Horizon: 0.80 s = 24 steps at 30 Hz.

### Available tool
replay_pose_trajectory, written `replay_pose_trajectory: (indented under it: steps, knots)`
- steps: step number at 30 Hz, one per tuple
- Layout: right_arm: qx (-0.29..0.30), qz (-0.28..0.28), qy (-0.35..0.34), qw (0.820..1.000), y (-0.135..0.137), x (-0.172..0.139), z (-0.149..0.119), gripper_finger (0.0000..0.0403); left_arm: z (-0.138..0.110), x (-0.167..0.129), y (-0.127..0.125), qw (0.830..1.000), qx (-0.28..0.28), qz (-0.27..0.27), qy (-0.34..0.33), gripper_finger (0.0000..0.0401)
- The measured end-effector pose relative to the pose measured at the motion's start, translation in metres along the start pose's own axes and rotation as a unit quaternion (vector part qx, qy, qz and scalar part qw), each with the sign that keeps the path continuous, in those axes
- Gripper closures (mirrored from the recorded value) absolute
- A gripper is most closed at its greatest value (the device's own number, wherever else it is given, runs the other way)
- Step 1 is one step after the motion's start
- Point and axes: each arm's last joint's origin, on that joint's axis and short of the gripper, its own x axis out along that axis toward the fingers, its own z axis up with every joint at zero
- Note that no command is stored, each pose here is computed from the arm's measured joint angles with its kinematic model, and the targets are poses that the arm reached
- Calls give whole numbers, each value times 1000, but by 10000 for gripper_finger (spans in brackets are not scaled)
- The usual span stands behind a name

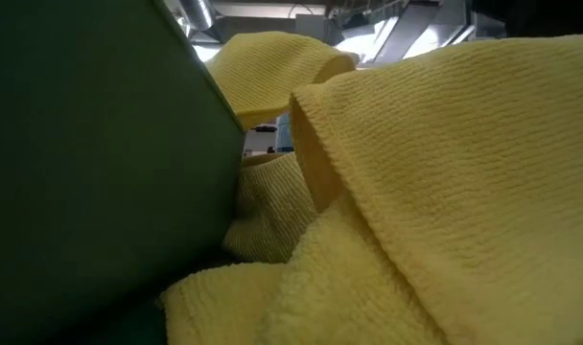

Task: Sort microfiber towel by color & place in baskets
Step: Put the yellow towel into the blue bin

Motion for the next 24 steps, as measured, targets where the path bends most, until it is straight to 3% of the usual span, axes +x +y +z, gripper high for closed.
replay_pose_trajectory:
  steps: [5, 12, 18, 24]
  knots:
    - [46, 80, 62, 994, 5, 4, -5, 198, 7, -1, -11, 998, -19, -45, -47, 275]
    - [120, 180, 180, 960, 16, 11, -16, 198, 12, -1, -19, 994, 0, -77, -81, 275]
    - [83, 229, 202, 949, 37, 9, -26, 198, 13, -2, -19, 993, -1, -71, -97, 275]
    - [17, 203, 168, 964, 51, 3, -35, 198, 14, -1, -19, 993, -1, -69, -99, 275]
